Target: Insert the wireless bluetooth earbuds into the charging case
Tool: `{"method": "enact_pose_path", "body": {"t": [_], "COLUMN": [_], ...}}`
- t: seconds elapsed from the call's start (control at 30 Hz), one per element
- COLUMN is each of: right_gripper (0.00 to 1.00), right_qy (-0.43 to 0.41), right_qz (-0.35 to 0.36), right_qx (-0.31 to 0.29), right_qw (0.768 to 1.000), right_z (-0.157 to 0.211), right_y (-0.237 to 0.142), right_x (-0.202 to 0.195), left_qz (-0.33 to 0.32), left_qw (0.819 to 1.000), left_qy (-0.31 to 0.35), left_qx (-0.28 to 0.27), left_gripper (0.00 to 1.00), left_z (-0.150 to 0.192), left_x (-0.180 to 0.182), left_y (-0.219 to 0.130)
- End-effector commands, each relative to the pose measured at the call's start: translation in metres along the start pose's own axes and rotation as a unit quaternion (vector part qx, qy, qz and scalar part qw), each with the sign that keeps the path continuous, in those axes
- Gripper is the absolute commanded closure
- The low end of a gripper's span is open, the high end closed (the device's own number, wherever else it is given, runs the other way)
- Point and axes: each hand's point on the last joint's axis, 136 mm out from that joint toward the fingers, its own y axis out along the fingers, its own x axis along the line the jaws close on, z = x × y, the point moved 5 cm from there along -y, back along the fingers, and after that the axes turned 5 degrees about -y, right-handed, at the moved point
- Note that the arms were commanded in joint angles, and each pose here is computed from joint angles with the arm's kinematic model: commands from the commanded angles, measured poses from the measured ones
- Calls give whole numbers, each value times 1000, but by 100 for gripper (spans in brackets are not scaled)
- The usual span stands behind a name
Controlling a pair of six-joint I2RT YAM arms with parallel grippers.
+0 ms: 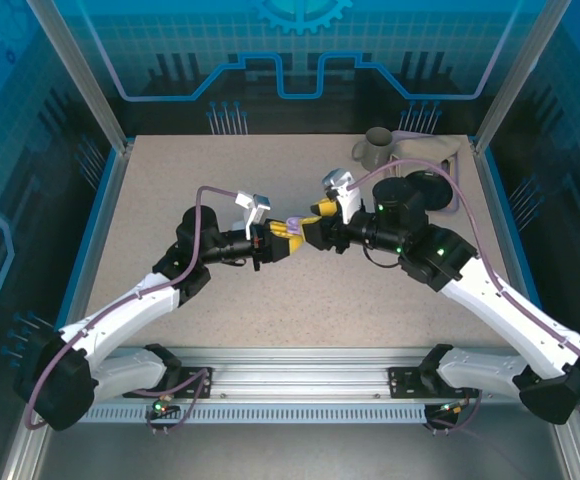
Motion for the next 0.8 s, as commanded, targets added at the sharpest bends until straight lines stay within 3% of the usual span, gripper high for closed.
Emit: {"method": "enact_pose_path", "body": {"t": [0.0,0.27,0.77], "right_gripper": [55,69,70], "right_qy": [6,10,8], "right_qz": [48,62,-5], "right_qx": [20,57,74], "right_qw": [999,996,997], "right_z": [2,20,19], "right_y": [-10,-9,7], "right_x": [-9,-16,-1], "left_qz": [17,15,17], "left_qw": [999,999,999], "left_qy": [32,34,31], "left_qx": [-15,-17,-14], "left_gripper": [87,87,87], "left_z": [-15,-17,-17], "left_x": [-15,-16,-16], "left_y": [-2,-3,-1]}}
